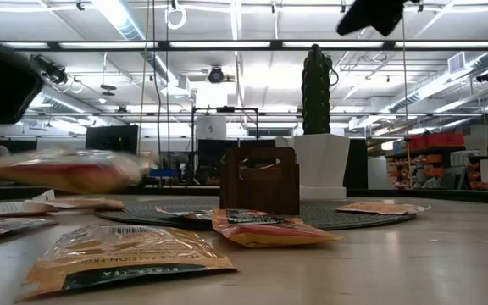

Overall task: Pick & Place Tea
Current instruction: Put the orange tea bag into the top section of the wooden organizer

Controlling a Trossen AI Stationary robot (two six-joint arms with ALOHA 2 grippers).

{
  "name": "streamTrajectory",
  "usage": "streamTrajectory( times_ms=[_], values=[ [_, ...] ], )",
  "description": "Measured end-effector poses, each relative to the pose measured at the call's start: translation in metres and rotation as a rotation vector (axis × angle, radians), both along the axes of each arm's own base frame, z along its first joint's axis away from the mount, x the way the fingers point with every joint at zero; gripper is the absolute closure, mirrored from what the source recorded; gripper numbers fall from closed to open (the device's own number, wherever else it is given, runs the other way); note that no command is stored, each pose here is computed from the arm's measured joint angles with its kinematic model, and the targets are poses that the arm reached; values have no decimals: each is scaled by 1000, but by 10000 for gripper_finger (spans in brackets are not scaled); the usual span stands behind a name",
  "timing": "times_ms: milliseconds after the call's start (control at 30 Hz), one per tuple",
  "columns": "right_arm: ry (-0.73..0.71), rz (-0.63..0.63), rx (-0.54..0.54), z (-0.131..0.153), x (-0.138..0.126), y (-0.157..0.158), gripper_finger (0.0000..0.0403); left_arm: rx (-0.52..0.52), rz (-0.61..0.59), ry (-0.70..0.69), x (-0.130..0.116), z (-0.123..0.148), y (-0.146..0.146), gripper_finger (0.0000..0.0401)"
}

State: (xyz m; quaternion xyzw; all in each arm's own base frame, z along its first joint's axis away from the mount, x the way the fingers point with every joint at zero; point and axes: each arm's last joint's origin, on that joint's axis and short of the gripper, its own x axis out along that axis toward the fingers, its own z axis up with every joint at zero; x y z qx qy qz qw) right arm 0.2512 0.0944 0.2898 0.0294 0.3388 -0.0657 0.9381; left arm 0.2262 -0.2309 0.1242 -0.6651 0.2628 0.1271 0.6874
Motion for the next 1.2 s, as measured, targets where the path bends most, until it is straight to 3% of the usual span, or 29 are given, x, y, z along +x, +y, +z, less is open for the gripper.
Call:
streamTrajectory(
  times_ms=[200, 500, 667, 933, 1200],
  values=[
    [-72, 75, 146, 8, 15, -17, 401, 94, -11, -81, 21, 17, 2, 400],
    [-11, 243, 451, 9, 22, -44, 390, 222, -42, -163, 50, 40, 8, 401],
    [16, 238, 593, 10, 23, -56, 333, 256, -49, -183, 64, 50, 15, 401],
    [50, 281, 664, 3, 31, -54, 214, 337, -127, -194, 89, 62, 34, 401],
    [38, 307, 724, -4, 45, -50, 178, 350, -177, -197, 106, 66, 58, 401]
  ],
)
